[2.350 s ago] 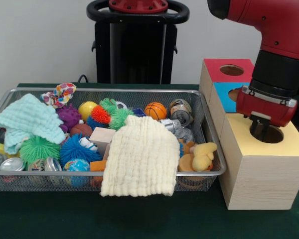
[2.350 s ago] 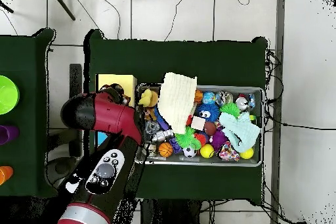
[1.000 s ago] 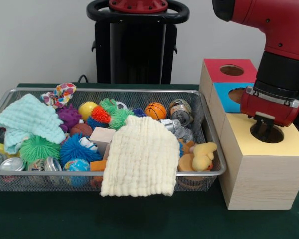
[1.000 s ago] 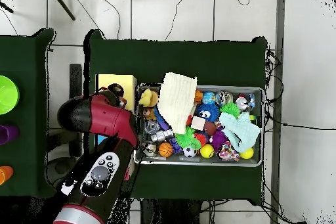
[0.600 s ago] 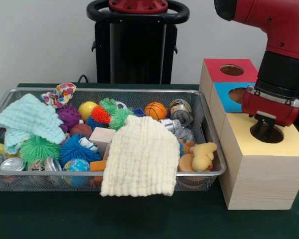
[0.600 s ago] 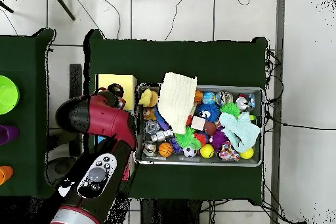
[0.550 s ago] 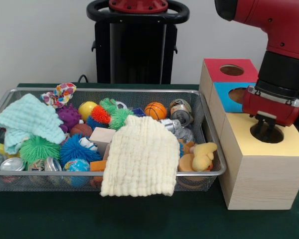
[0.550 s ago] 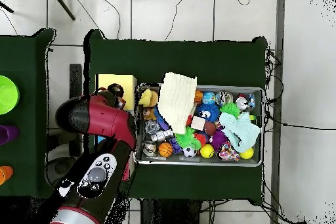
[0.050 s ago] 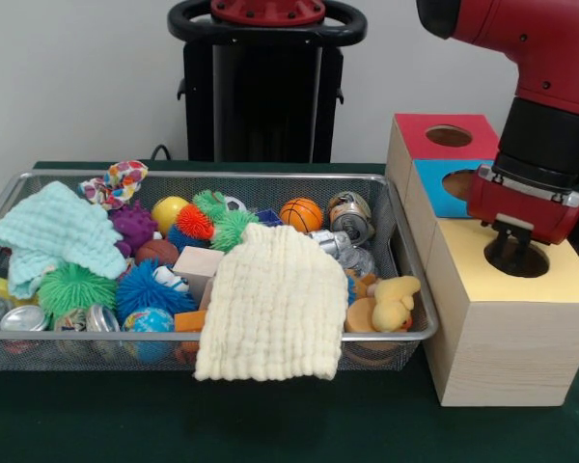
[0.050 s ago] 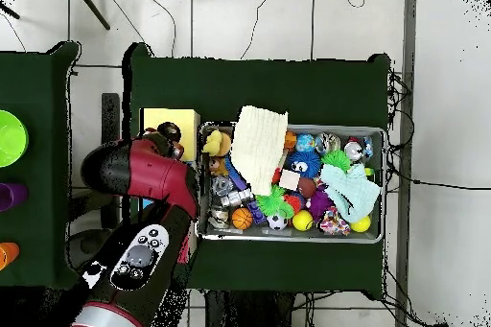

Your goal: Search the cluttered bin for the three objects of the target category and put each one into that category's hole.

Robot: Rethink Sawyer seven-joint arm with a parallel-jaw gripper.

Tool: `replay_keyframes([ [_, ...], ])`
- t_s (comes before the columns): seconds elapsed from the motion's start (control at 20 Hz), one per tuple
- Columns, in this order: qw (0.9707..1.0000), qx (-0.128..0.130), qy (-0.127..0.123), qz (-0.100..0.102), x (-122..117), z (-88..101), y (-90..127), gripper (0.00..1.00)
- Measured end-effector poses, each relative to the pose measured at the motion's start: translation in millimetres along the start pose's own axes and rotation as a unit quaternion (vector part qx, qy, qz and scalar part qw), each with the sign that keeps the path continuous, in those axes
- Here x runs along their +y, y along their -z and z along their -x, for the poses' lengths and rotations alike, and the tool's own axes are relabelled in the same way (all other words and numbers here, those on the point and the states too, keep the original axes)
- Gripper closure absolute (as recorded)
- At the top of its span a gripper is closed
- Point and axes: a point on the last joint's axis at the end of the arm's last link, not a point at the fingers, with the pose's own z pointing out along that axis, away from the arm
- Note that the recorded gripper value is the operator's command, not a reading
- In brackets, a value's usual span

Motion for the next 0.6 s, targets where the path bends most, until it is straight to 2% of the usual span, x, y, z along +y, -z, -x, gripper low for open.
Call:
replay_keyframes([
  [0.6, 0.9999, 0.014, 0.002, -0.004, 2.0, 0.4, 0.9, 1.0],
])
